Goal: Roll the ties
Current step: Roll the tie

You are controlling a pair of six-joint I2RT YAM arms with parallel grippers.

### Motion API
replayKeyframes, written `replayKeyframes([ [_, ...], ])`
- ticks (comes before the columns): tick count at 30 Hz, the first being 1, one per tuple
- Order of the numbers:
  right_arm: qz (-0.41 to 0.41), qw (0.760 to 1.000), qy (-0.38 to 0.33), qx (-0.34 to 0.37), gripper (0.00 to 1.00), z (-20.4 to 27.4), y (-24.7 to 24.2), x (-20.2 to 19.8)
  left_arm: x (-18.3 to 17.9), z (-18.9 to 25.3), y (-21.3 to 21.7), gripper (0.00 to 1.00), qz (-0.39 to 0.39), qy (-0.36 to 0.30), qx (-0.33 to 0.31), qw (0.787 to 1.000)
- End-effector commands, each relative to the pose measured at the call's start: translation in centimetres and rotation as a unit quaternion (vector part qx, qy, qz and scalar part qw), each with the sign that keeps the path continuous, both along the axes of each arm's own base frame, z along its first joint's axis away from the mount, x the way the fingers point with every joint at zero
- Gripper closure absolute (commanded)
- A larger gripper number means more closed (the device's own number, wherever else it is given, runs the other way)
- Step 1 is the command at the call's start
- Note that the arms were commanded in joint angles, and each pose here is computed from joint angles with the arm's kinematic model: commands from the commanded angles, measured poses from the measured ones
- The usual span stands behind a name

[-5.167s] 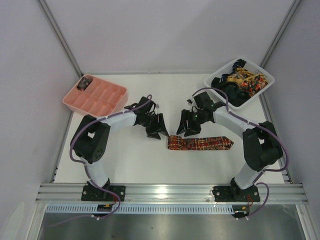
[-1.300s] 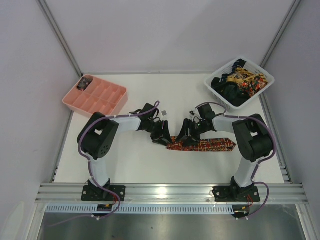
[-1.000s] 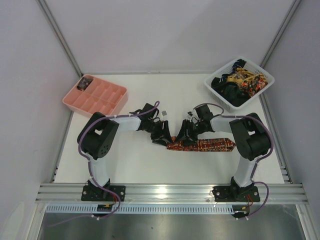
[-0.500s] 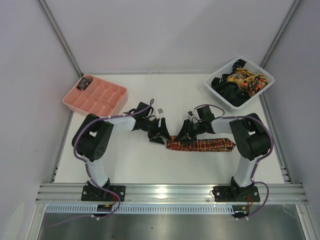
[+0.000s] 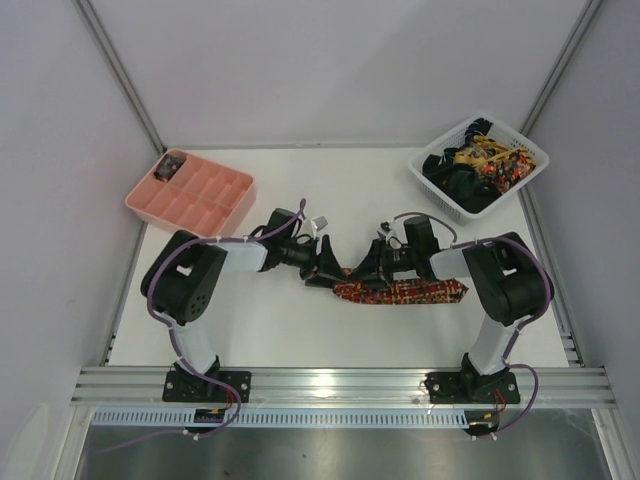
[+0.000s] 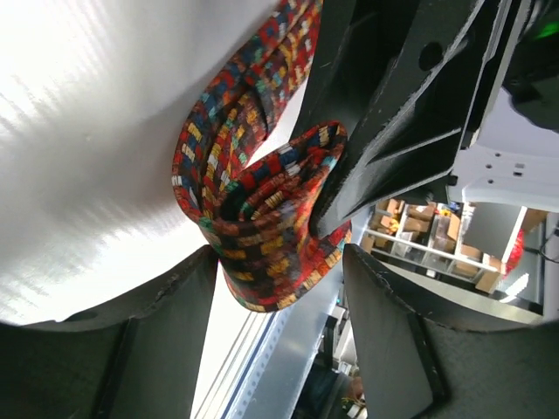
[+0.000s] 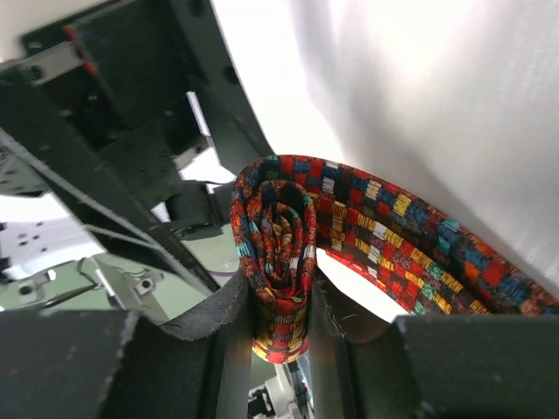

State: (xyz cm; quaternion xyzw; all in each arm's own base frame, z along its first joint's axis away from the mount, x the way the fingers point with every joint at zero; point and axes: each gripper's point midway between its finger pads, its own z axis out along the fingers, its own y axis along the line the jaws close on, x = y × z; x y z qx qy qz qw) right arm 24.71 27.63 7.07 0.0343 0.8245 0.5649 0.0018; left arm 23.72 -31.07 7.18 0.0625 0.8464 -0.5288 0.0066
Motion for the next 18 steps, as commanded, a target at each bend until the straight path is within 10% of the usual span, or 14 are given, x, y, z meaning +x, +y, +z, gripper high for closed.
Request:
replayKeyframes([
  [1, 0.004, 0.997, -0.049, 0.055, 1.00, 3.1, 0.3, 0.6, 0.4, 3.5, -0.6, 0.35, -0.011, -0.039, -0.069, 0.997],
  [18, -0.022, 0.995, -0.026, 0.096, 1.00, 3.2, 1.5, 0.6, 0.1, 6.3, -1.3, 0.46, 0.012, -0.020, -0.165, 0.986],
])
